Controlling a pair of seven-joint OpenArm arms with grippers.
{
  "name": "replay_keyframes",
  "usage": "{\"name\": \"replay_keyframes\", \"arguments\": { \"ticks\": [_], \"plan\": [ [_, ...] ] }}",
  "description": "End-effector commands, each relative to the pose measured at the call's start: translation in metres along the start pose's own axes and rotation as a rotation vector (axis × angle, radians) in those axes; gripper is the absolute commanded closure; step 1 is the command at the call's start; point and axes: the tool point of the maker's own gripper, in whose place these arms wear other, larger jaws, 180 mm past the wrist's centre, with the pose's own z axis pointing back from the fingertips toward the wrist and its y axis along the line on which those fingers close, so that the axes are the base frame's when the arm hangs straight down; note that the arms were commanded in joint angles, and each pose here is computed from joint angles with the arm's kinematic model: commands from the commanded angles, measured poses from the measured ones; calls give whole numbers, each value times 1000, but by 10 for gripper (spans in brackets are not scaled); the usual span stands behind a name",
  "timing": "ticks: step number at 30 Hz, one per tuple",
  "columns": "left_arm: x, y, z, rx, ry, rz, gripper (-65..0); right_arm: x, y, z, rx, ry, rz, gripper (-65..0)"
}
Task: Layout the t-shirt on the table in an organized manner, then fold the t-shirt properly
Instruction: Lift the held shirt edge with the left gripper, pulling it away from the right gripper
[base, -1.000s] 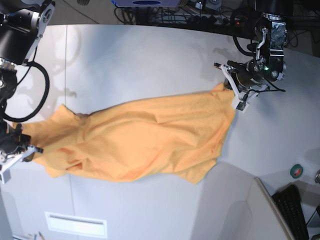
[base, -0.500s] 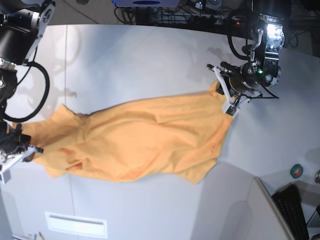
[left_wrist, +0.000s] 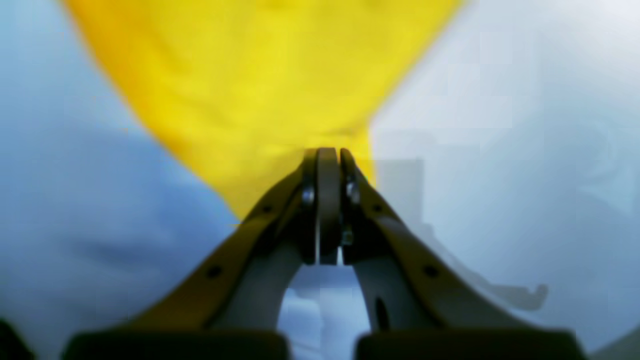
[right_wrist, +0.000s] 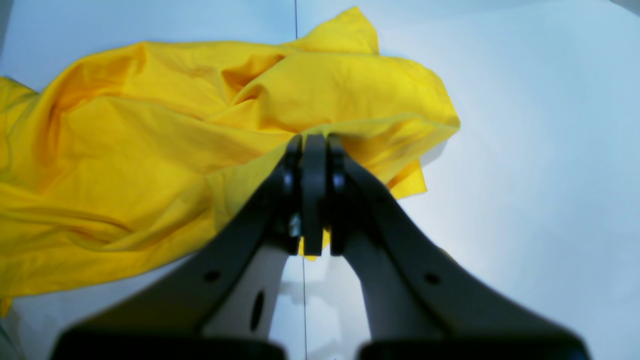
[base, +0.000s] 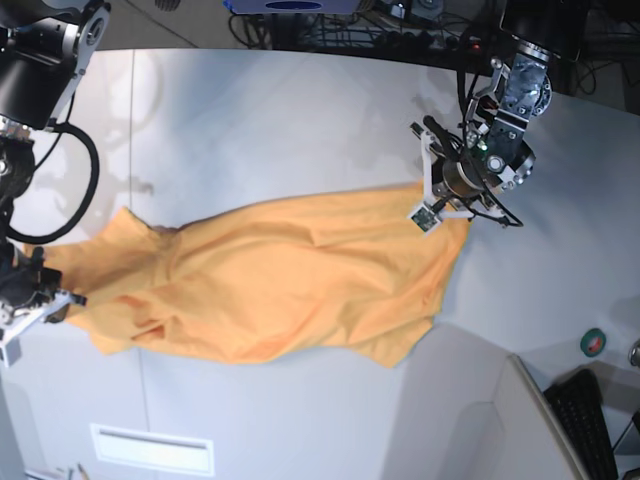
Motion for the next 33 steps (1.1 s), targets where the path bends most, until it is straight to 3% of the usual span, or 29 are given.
{"name": "replay_keyframes", "arguments": {
  "ticks": [1, 10, 18, 27, 33],
  "plan": [
    [9, 7, 4, 14, -27, -7, 0, 21, -3, 6, -3, -61, 2, 0],
    [7, 3, 2, 4, -19, -26, 0, 21, -2, 5, -2, -60, 5, 0],
    [-17, -5, -8, -29, 54, -56, 0, 21, -3, 6, -4, -62, 1, 0],
    [-13, -6, -7, -30, 41, -54, 0, 21, -3, 6, -4, -62, 1, 0],
    [-32, -29, -5, -73, 72, -51, 0, 19, -5, 6, -7, -58, 1, 0]
  ]
}}
